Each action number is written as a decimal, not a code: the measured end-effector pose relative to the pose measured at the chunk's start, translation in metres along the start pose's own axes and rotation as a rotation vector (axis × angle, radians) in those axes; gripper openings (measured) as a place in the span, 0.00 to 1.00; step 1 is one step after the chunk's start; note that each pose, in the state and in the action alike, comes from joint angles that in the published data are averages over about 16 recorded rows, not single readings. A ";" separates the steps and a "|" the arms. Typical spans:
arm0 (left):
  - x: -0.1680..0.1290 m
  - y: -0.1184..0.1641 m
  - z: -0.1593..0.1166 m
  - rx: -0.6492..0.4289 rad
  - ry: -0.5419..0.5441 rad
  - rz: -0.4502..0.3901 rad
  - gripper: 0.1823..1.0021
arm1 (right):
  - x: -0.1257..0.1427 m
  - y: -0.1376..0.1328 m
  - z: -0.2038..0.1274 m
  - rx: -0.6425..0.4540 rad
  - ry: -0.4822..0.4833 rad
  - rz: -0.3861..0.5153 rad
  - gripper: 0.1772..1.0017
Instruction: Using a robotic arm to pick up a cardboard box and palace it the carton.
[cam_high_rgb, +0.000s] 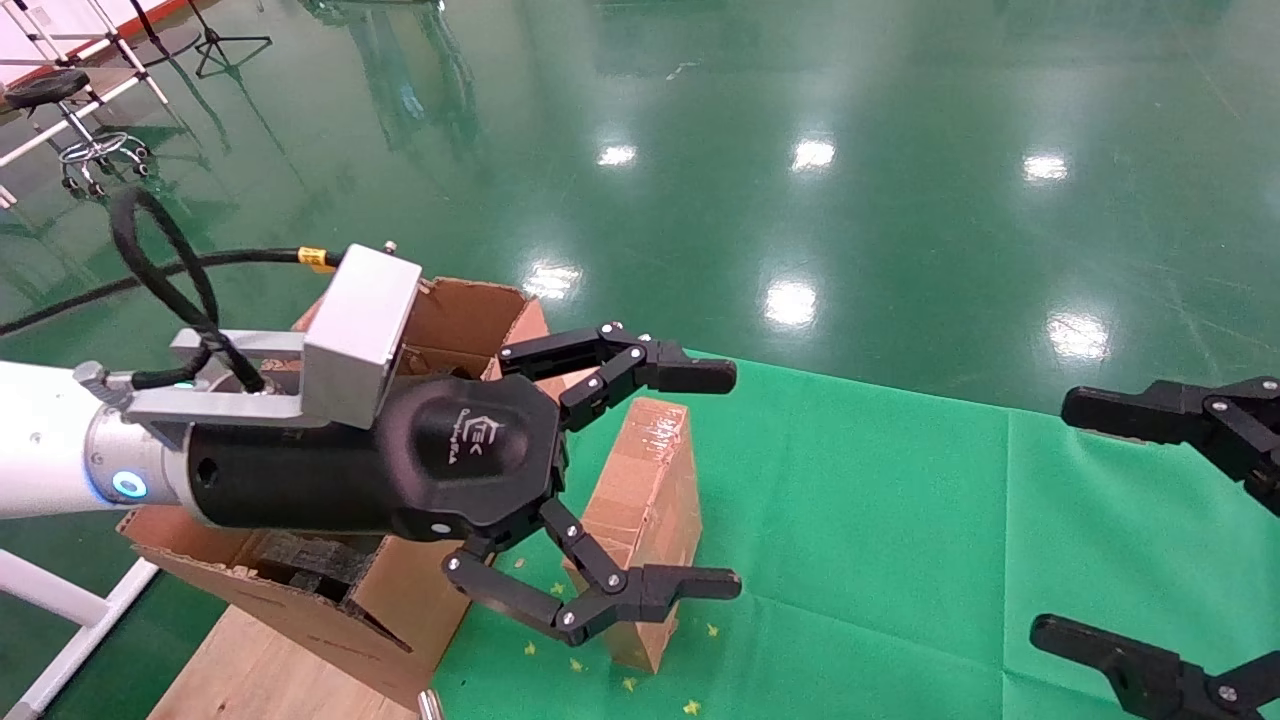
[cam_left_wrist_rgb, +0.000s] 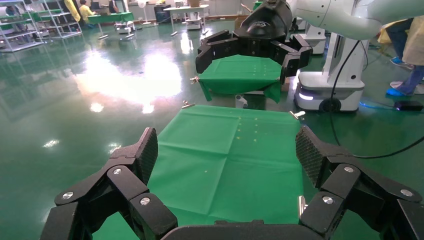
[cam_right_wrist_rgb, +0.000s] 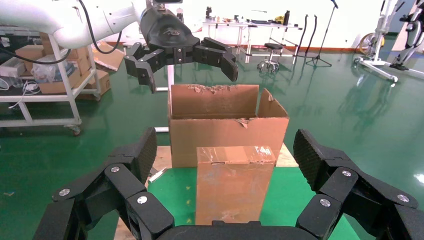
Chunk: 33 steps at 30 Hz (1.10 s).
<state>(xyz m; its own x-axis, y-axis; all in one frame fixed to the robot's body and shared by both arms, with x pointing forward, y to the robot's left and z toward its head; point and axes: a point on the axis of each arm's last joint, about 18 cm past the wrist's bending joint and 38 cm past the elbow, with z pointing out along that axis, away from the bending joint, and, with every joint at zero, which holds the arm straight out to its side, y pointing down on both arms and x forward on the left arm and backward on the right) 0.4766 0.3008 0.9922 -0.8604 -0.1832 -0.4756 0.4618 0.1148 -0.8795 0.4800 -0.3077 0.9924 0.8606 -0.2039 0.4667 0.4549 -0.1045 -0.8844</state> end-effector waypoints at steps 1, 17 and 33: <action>0.000 0.000 0.000 0.000 0.000 0.000 1.00 | 0.000 0.000 0.000 0.000 0.000 0.000 1.00; -0.001 0.002 -0.002 -0.037 -0.010 0.005 1.00 | 0.000 0.000 0.000 0.000 0.000 0.000 1.00; -0.027 0.021 -0.011 -0.444 -0.084 0.022 1.00 | 0.000 0.000 0.000 0.000 0.000 0.000 0.95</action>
<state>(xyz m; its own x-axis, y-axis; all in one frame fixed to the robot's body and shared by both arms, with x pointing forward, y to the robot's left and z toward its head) 0.5073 0.3187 0.9868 -0.8224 -0.2525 -0.5098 0.3267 0.5240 -0.7866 0.4801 -0.3078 0.9924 0.8605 -0.2043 0.4666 0.4548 -0.1044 -0.8844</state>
